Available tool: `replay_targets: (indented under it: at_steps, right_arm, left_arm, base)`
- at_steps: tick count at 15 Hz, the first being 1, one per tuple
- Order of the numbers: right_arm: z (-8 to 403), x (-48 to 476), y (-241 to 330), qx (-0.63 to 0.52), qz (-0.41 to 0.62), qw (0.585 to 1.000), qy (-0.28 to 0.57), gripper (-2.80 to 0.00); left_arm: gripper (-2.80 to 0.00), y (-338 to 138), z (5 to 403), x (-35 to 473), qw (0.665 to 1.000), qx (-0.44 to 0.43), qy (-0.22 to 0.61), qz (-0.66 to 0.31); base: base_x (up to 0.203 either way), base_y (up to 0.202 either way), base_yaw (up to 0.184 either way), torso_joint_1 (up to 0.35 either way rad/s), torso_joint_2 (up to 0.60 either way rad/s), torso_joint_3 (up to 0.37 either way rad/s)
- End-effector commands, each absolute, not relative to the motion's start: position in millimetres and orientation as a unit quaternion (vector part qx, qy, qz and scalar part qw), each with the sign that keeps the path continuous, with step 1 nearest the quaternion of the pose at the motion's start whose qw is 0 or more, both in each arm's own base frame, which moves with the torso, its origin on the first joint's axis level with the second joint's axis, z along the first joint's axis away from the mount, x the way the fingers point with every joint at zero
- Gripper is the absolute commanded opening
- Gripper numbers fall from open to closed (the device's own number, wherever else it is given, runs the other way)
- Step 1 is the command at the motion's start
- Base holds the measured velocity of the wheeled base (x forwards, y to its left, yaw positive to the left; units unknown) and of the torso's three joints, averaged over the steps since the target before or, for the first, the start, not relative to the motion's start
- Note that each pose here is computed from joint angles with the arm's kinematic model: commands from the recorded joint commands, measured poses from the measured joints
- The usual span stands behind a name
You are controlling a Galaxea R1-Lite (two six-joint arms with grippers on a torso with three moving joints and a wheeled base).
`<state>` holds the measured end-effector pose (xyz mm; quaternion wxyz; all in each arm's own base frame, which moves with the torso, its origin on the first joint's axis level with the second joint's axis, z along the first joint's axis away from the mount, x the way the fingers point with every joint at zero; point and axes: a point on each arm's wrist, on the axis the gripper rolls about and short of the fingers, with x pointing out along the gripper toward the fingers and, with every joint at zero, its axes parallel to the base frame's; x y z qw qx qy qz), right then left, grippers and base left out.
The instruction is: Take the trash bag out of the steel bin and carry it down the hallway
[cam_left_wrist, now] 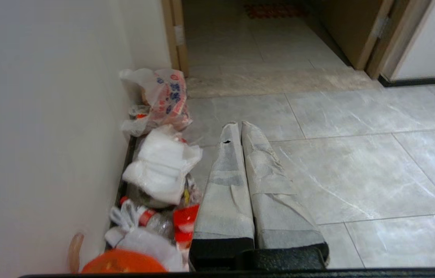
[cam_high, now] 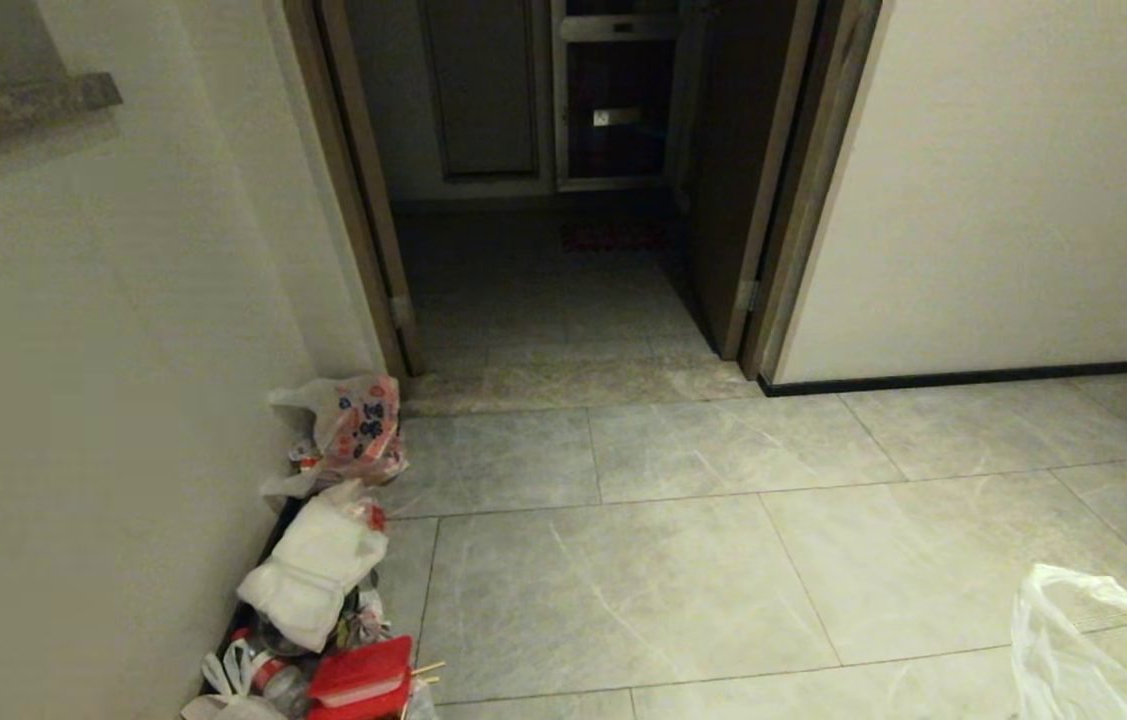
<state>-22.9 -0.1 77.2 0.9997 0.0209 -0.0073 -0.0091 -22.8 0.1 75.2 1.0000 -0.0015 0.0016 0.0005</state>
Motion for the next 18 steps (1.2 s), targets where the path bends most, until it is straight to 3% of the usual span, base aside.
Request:
replay_targets:
  at_steps: [1,18]
  right_arm:
    - [76.7,-22.8,-0.1,0.021,-0.009,1.000,-0.006,-2.80]
    - [76.7,-22.8,-0.1,0.021,-0.009,1.000,-0.006,-2.80]
  left_arm:
    - [-2.80,0.0,75.4,-22.7,1.000,-0.002,0.002,0.001]
    - [-2.80,0.1,75.4,-22.7,1.000,-0.002,0.002,0.002]
  base:
    - [0.179,0.000,-0.003,0.000,0.00,0.002]
    - [0.007,-0.003,0.000,0.000,0.00,0.000]
